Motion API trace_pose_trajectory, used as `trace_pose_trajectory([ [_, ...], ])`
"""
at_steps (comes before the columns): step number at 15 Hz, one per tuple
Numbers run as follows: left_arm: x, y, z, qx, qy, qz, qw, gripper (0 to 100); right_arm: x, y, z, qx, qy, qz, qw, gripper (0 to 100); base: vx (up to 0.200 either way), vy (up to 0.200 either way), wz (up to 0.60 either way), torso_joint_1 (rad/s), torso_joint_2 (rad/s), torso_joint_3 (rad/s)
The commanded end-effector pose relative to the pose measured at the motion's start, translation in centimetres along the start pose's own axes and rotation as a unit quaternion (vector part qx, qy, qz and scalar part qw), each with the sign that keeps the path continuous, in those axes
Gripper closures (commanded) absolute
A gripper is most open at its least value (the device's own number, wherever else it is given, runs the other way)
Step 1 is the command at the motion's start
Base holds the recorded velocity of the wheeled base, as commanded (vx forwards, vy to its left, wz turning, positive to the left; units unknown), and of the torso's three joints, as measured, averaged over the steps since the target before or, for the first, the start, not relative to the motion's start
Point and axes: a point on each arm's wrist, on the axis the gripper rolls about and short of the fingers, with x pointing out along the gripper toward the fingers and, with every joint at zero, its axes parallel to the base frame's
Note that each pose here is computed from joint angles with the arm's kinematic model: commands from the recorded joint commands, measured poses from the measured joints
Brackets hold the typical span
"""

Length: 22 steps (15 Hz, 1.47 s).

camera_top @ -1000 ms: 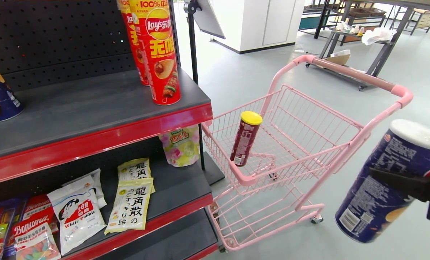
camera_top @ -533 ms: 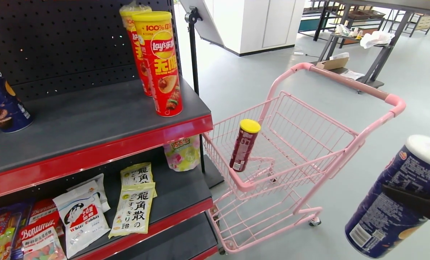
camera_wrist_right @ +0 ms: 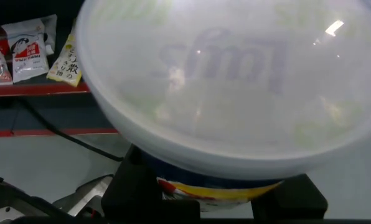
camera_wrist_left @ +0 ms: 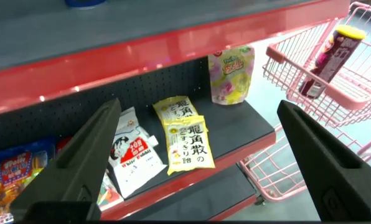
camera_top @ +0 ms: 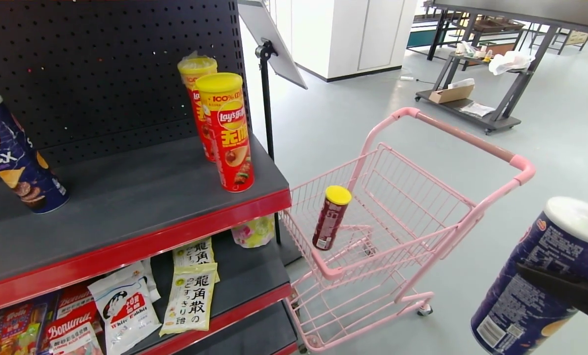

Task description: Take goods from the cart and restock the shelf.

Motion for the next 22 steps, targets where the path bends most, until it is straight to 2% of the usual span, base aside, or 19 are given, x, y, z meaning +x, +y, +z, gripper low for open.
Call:
trace_pose_trajectory([
  [1, 0.0, 0.0, 0.0, 0.000, 0.000, 0.000, 1.0000, 0, 0.4, 0.0, 0.0, 0.000, 0.008, 0.001, 1.000, 100, 0.000, 0.000, 0.00, 0.193, -0.49, -0.295],
  [7, 0.0, 0.0, 0.0, 0.000, 0.000, 0.000, 1.0000, 0, 1.0, 0.0, 0.2, 0.000, 0.018, 0.001, 1.000, 100, 0.000, 0.000, 0.00, 0.139, -0.34, -0.194],
  [16, 0.0, 0.0, 0.0, -0.002, 0.000, 0.001, 1.0000, 0, 1.9, -0.1, 1.0, -0.004, 0.014, 0.000, 1.000, 100, 0.000, 0.000, 0.60, 0.006, 0.00, -0.005],
  [20, 0.0, 0.0, 0.0, 0.001, 0.000, 0.001, 1.0000, 0, 1.4, -0.1, 0.6, -0.016, 0.011, -0.001, 1.000, 100, 0.000, 0.050, 0.00, 0.001, 0.00, -0.001],
  [22, 0.0, 0.0, 0.0, 0.001, 0.000, 0.000, 1.0000, 0, 0.4, 0.4, 0.4, -0.020, -0.010, 0.047, 0.999, 100, 0.000, 0.200, 0.00, 0.000, 0.00, 0.000],
])
